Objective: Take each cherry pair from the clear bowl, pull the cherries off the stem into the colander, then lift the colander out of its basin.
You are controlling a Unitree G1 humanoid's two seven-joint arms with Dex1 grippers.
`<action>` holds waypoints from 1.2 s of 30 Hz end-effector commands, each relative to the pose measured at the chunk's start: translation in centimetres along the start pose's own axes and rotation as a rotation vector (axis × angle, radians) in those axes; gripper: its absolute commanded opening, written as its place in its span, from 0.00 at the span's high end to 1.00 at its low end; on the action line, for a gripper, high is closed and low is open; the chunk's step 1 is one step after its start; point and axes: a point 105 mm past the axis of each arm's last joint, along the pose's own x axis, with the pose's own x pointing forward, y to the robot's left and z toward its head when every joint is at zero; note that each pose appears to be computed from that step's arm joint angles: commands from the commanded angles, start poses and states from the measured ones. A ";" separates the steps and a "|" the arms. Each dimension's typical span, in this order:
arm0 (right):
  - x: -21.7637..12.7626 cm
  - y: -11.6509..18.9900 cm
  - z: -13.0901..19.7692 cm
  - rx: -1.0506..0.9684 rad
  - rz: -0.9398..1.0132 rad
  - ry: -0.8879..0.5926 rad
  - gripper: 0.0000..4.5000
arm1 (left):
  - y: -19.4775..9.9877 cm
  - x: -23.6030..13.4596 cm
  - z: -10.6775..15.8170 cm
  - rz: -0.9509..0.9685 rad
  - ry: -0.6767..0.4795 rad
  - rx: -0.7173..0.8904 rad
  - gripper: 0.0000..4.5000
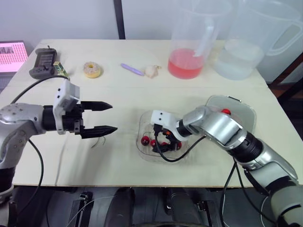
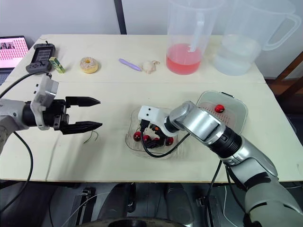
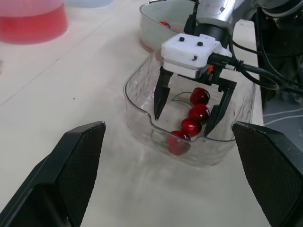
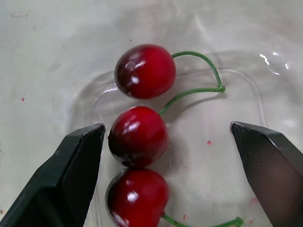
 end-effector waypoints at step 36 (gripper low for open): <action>-8.7 -0.1 4.0 -0.147 -0.212 -0.247 0.82 | 3.0 1.1 4.5 0.115 -0.210 -0.086 0.00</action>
